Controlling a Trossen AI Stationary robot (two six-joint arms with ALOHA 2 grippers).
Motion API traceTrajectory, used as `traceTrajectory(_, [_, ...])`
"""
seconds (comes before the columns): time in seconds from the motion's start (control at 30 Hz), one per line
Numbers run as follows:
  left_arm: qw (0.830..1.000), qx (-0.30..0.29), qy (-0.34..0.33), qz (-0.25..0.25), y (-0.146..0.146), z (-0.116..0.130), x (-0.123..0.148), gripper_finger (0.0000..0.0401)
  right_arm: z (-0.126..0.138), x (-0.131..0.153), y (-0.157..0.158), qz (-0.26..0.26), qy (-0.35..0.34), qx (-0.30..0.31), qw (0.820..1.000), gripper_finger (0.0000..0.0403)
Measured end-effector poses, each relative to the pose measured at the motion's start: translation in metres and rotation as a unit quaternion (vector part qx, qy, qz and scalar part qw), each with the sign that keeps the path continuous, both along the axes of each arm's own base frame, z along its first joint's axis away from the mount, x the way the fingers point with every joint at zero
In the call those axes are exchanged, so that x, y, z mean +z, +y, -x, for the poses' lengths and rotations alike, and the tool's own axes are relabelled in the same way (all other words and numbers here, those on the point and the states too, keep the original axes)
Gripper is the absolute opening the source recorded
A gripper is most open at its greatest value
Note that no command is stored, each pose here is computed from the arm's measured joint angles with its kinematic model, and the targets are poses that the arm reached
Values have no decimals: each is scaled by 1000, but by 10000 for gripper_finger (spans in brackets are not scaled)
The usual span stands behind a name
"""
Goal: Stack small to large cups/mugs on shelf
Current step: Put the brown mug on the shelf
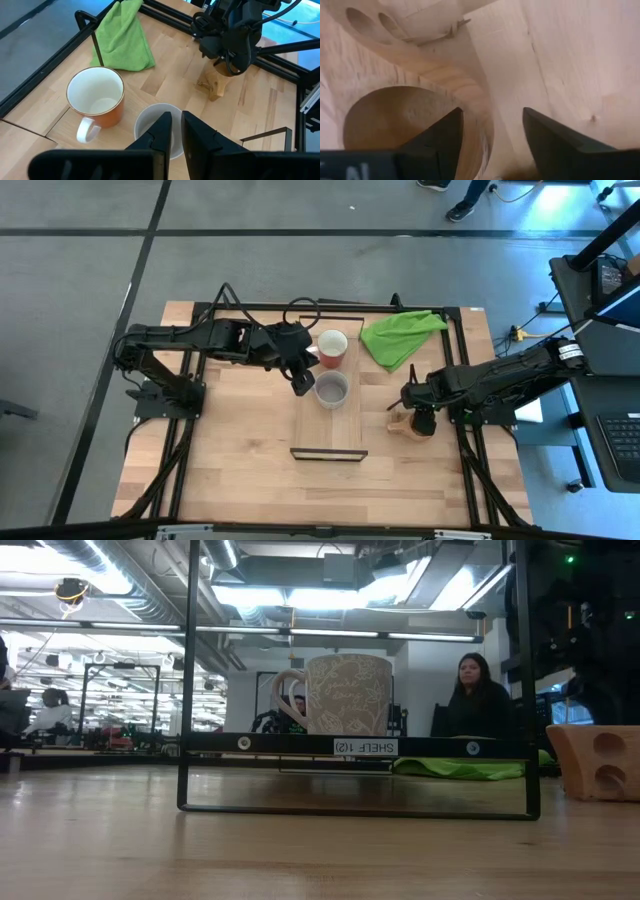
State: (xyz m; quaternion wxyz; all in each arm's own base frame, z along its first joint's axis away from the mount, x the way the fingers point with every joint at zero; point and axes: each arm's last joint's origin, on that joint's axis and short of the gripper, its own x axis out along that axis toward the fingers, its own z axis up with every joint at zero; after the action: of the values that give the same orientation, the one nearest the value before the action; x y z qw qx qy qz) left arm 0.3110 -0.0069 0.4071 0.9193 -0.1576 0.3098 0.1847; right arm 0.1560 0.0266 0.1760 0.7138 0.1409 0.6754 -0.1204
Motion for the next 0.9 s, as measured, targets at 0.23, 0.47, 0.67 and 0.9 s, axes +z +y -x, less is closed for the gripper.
traceTrajectory(0.23, [1000,0,0,0,0,0,0,35,0,0,0,-2,1,-5,1000,118])
traceTrajectory(0.47, [1000,7,0,-8,1,0,0,35,0,1,1,-12,4,-19,1000,44])
traceTrajectory(0.67, [1000,7,0,-9,1,0,0,35,-5,10,2,-17,-12,-21,1000,26])
traceTrajectory(0.9, [1000,7,0,-9,1,0,0,35,-10,24,2,-13,-19,-30,999,34])
